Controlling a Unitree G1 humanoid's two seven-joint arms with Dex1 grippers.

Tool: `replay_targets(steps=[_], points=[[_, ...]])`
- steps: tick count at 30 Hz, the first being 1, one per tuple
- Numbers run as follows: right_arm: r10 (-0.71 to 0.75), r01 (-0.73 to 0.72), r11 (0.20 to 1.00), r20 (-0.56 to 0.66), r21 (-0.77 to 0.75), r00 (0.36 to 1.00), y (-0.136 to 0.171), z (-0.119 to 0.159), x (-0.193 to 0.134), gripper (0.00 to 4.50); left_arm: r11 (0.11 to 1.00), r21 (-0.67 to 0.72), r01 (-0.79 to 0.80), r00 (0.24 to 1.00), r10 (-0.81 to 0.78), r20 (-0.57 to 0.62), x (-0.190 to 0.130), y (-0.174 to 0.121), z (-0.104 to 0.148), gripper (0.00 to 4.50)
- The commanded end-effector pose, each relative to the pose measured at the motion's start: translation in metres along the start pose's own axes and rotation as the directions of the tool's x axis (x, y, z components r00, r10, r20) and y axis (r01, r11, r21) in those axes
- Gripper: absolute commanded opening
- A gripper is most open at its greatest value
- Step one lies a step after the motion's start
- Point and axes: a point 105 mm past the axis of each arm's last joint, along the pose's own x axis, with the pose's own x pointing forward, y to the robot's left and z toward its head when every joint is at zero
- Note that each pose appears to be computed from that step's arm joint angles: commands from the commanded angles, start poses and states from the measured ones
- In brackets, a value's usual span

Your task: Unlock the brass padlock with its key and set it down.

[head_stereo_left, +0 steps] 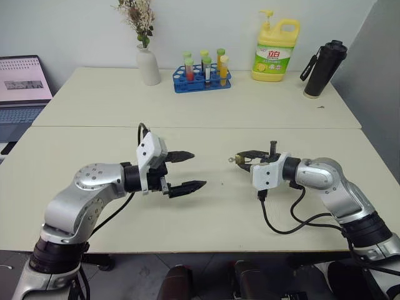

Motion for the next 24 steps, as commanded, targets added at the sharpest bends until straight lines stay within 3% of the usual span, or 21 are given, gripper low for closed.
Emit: replay_targets(steps=[1, 13, 24], points=[[-0.135, 0.142, 0.978, 0.056, -0.151, 0.989, -0.029, 0.017, -0.008, 0.94, 1.000, -0.006, 0.014, 0.999, -0.014, 0.034, 0.000, 0.005, 0.013, 4.50], [-0.245, 0.282, 0.939, 0.194, -0.197, 0.950, -0.043, 0.045, -0.015, 0.94, 0.994, -0.074, 0.081, 0.993, -0.074, 0.095, 0.024, 0.016, 0.041, 4.50], [-0.257, 0.303, 0.931, 0.223, -0.205, 0.940, -0.044, 0.050, -0.016, 0.94, 0.982, -0.068, 0.176, 0.983, -0.171, 0.071, 0.031, 0.018, 0.045, 4.50]])
